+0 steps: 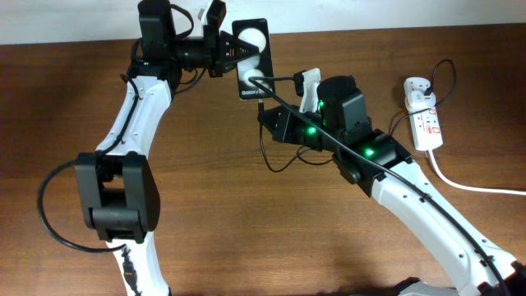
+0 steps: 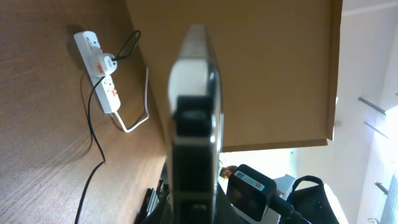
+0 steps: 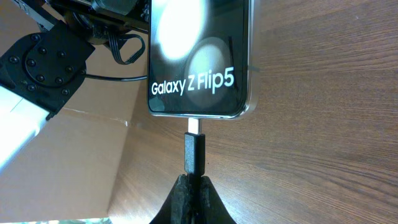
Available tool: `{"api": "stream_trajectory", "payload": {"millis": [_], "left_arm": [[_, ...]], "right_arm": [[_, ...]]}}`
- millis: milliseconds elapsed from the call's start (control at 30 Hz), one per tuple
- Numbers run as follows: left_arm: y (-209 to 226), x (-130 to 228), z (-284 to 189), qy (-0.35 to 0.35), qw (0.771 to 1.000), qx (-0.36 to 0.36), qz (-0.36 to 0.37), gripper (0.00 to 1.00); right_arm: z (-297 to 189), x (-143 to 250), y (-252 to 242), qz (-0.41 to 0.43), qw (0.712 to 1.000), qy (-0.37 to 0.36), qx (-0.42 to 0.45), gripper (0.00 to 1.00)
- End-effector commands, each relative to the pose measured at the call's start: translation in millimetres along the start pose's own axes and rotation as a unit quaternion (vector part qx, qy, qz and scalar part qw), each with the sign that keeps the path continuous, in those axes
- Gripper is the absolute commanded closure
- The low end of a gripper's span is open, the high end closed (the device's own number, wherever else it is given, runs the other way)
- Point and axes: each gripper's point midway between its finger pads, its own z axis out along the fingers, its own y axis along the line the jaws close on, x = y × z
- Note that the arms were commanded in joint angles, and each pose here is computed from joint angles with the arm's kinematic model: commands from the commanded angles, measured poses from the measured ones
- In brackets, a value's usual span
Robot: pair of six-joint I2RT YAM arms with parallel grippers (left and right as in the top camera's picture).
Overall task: Plug charger to phone and switch on socket
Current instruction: 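Push the USB-C plug up into the phone's bottom port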
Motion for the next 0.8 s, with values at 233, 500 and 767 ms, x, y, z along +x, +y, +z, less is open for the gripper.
{"api": "stream_trajectory", "payload": {"millis": [233,500,767], "left_arm": [[-2.2,2.2,0.3,0.010,1.000,0.006,0.001,1.00],[-1.9,2.2,0.3,0.010,1.000,0.006,0.000,1.00],[-2.1,2.2,0.3,0.010,1.000,0.006,0.001,1.00]], "right_arm": [[0.4,-1.0,-4.1,0.001,1.000,0.002,0.000,0.96],[2.8,3.9,-1.2,-0.001,1.000,0.008,-0.002,0.96],[2.8,5.0,-0.1,-0.001,1.000,0.011,-0.005,0.96]]}}
